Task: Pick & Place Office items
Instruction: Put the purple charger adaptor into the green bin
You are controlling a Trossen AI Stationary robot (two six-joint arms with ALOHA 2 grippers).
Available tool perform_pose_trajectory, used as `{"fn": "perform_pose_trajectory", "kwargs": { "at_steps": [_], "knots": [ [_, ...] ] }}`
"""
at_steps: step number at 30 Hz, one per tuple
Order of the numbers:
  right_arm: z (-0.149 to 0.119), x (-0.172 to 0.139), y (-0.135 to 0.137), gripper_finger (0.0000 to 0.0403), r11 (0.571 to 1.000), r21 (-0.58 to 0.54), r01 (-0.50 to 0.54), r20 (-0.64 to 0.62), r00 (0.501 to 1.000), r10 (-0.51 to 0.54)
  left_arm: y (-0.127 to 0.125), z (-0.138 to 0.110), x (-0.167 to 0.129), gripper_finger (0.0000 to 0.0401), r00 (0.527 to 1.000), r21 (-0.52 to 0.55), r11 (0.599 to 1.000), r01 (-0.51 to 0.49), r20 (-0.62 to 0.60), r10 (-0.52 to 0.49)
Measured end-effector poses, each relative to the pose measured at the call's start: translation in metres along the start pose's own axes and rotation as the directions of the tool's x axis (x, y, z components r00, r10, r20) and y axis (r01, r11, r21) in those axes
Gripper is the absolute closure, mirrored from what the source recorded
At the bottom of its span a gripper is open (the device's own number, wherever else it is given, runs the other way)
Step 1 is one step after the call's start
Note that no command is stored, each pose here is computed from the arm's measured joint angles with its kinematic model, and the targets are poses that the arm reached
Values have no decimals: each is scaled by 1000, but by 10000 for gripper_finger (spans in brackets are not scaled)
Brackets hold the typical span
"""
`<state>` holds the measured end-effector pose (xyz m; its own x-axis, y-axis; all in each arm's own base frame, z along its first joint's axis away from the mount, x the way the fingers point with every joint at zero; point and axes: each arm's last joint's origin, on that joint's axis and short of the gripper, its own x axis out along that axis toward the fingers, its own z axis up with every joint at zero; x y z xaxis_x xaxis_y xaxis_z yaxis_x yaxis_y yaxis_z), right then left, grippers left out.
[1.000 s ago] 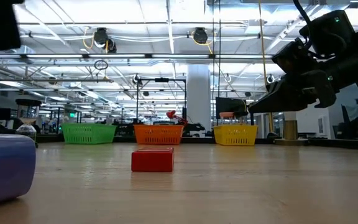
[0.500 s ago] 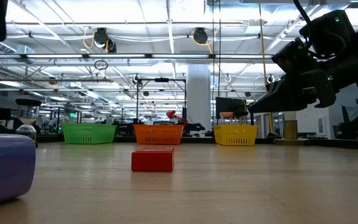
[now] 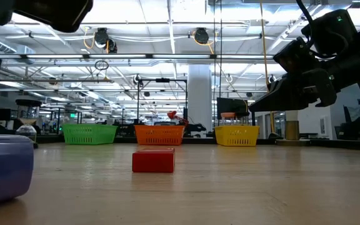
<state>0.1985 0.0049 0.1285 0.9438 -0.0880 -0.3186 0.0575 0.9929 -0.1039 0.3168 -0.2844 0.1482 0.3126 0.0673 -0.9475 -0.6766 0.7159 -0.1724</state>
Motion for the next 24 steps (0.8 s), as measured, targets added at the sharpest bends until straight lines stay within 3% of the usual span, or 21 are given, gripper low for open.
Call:
{"fn": "perform_pose_trajectory", "kwargs": {
  "at_steps": [10, 13, 18, 24],
  "knots": [
    [0, 0, 0, 402, 1000, -1, 0, 2, 1000, 0, 6, 0, -1, 261, 998, 98, 993, -66, 6, 66],
    [0, 0, 0, 402, 1000, -1, 0, 2, 1000, 0, 13, 8, 0, 266, 991, 160, 978, -132, 29, 129],
    [0, 0, 0, 402, 1000, -1, 0, 2, 1000, 0, 25, 44, -3, 265, 971, 307, 922, -236, 118, 209],
    [0, 0, 0, 402, 1000, -1, 0, 1, 1000, 0, 45, 115, -10, 257, 939, 457, 822, -340, 221, 265]
  ]
}}
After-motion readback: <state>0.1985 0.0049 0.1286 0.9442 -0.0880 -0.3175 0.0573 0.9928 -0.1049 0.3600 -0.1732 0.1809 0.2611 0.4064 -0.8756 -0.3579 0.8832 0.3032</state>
